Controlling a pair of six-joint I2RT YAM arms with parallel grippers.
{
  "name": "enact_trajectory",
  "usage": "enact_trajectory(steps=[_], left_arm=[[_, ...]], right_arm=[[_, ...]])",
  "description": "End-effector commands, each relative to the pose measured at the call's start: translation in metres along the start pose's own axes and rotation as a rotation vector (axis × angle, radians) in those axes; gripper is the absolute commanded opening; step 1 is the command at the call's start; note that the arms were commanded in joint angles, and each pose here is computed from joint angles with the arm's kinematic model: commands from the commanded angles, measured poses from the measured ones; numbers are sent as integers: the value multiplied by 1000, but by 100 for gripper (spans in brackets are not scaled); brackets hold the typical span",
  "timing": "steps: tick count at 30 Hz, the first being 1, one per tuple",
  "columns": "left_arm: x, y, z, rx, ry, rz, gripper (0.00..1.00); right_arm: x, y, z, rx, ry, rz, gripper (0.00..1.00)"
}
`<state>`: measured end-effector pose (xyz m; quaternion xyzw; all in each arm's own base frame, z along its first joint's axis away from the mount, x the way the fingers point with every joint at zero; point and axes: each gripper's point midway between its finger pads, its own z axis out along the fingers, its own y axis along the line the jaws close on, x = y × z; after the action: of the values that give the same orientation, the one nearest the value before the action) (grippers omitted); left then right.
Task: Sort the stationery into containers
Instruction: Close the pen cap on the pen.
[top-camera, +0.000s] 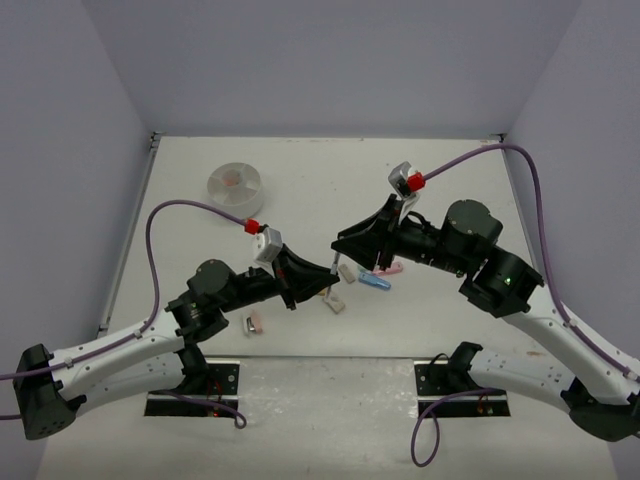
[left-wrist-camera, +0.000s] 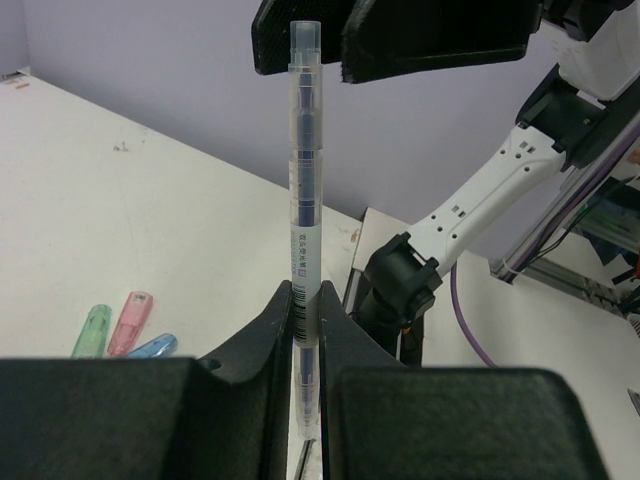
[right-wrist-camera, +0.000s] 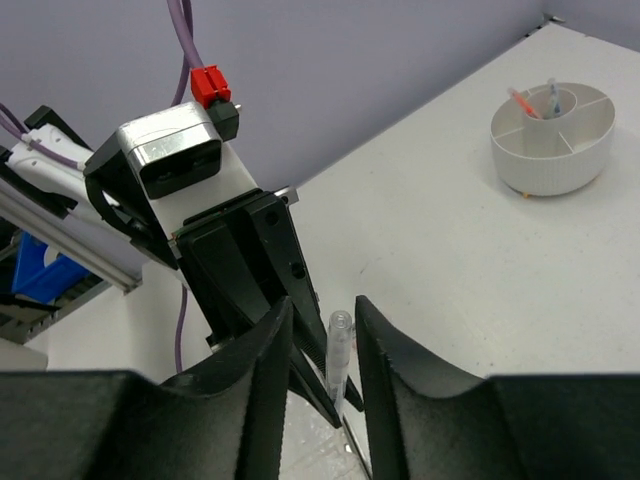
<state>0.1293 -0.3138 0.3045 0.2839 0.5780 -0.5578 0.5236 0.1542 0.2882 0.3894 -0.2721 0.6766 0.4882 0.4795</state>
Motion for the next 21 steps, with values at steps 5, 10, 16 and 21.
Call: enact_trajectory(steps=[5,10,16,21], left_arm=[[-27,-4,4,3,-62,48,0],[-34,-2,4,-19,-75,51,0],[-61,2,-1,-88,-140,77,0],[-88,-7,-7,-90,-176,125,0]], right_arm=[[9,3,6,-42,9,-3,23],[16,0,5,-39,11,-1,0],[40,-9,11,-43,35,28,0],[72,-21,17,-43,62,75,0]])
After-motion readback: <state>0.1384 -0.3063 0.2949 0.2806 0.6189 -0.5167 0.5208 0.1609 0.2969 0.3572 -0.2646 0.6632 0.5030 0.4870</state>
